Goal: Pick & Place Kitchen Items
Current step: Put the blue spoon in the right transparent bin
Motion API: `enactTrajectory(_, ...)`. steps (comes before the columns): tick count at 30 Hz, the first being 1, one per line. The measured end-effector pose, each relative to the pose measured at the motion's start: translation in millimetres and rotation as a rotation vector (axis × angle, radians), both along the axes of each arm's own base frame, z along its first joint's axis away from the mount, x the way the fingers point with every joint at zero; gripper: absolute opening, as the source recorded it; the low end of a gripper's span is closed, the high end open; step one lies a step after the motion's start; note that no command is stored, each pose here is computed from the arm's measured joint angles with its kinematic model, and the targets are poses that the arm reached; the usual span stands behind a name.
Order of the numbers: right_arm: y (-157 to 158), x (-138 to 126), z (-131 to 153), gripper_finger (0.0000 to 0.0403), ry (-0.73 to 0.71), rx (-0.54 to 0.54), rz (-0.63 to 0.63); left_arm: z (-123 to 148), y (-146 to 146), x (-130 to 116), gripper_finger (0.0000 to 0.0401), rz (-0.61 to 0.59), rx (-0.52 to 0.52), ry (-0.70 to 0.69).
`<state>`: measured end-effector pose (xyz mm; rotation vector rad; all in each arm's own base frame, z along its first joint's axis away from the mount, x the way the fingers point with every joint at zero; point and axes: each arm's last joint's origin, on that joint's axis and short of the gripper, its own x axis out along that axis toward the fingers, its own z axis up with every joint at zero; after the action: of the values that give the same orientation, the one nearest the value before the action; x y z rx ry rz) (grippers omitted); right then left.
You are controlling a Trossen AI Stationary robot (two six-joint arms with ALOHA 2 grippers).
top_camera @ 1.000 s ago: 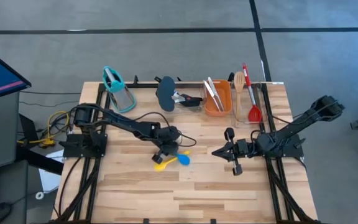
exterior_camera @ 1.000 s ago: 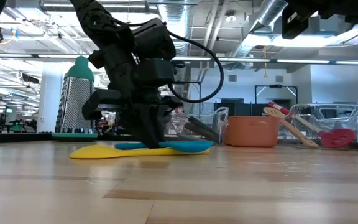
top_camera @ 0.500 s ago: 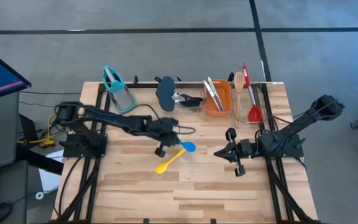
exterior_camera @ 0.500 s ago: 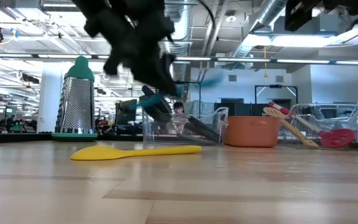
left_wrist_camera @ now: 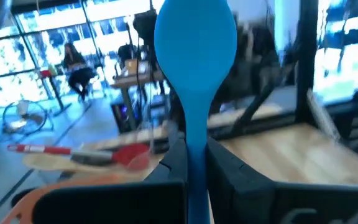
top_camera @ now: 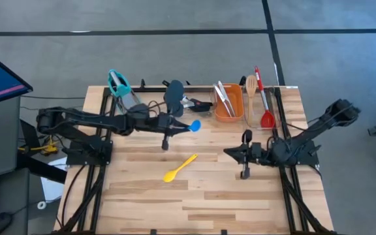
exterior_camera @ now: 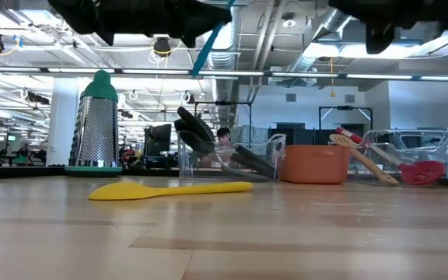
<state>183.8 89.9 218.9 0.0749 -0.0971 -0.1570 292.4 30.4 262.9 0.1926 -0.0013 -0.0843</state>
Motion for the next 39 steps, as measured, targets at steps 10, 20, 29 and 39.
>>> enactTrajectory(10, -19, 42, -14, 0.0038, 0.081, -0.002, -0.162, 6, -2, 1, 0.0003, -0.018, -0.057, -0.114)
enactTrajectory(20, -34, 112, -1, 0.0206, 0.079, -0.04, -0.25, 7, -3, 0, 0.0005, -0.041, -0.083, -0.116)
enactTrajectory(29, -43, 154, 12, 0.0251, 0.043, -0.07, -0.184, 7, -3, 0, 0.0005, -0.041, -0.084, -0.115)
enactTrajectory(39, -55, 166, 16, 0.0211, 0.026, -0.071, -0.15, 7, -3, 0, 0.0005, -0.043, -0.085, -0.115)
